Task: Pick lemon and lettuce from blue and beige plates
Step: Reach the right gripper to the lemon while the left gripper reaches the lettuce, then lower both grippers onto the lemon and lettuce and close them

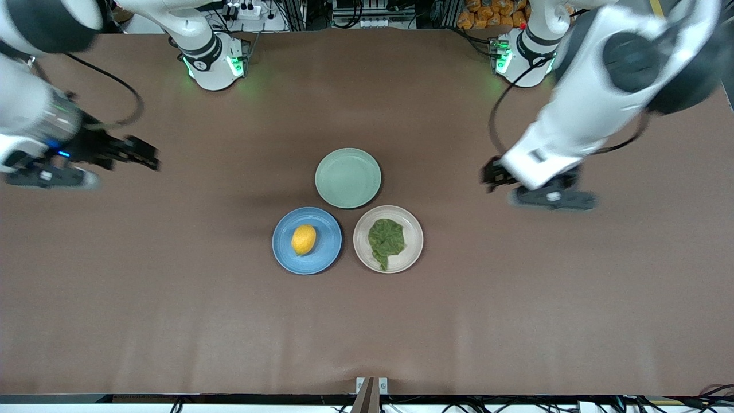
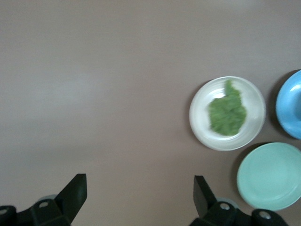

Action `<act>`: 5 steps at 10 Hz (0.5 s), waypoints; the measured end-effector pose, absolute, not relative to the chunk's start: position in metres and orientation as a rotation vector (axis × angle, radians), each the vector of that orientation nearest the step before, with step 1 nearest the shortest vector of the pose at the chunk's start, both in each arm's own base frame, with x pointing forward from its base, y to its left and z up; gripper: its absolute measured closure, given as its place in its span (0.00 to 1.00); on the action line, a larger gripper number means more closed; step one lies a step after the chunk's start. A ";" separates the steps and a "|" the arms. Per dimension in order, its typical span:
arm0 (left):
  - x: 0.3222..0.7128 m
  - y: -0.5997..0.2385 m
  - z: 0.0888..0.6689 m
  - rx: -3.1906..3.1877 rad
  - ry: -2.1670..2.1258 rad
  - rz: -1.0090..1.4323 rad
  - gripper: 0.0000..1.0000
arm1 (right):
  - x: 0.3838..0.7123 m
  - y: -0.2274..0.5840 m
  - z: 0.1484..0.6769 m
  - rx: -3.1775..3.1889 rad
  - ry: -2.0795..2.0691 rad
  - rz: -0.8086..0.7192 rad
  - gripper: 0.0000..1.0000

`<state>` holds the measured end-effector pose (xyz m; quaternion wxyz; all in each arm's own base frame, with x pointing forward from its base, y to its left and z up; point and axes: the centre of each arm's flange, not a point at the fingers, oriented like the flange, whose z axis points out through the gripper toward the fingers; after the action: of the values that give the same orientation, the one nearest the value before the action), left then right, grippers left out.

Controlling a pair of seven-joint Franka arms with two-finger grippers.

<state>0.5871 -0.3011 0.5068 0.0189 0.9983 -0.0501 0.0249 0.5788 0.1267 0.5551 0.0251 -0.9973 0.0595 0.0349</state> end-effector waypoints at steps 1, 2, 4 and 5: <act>0.589 -0.338 0.474 3.072 -0.116 0.111 0.00 | 0.589 0.162 0.527 -3.073 0.234 0.108 0.00; 0.587 -0.374 0.443 3.041 -0.074 0.166 0.00 | 0.602 0.191 0.494 -3.053 0.272 0.099 0.00; 0.574 -0.438 0.384 3.036 -0.079 0.306 0.00 | 0.623 0.229 0.422 -3.028 0.366 0.105 0.00; 0.571 -0.455 0.357 3.026 -0.115 0.361 0.00 | 0.630 0.241 0.392 -2.997 0.440 0.123 0.00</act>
<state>0.5706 -0.4551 0.3565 0.0461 0.9912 -0.0377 0.1182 0.6299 0.2407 0.3919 0.0551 -0.9871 0.1450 0.0406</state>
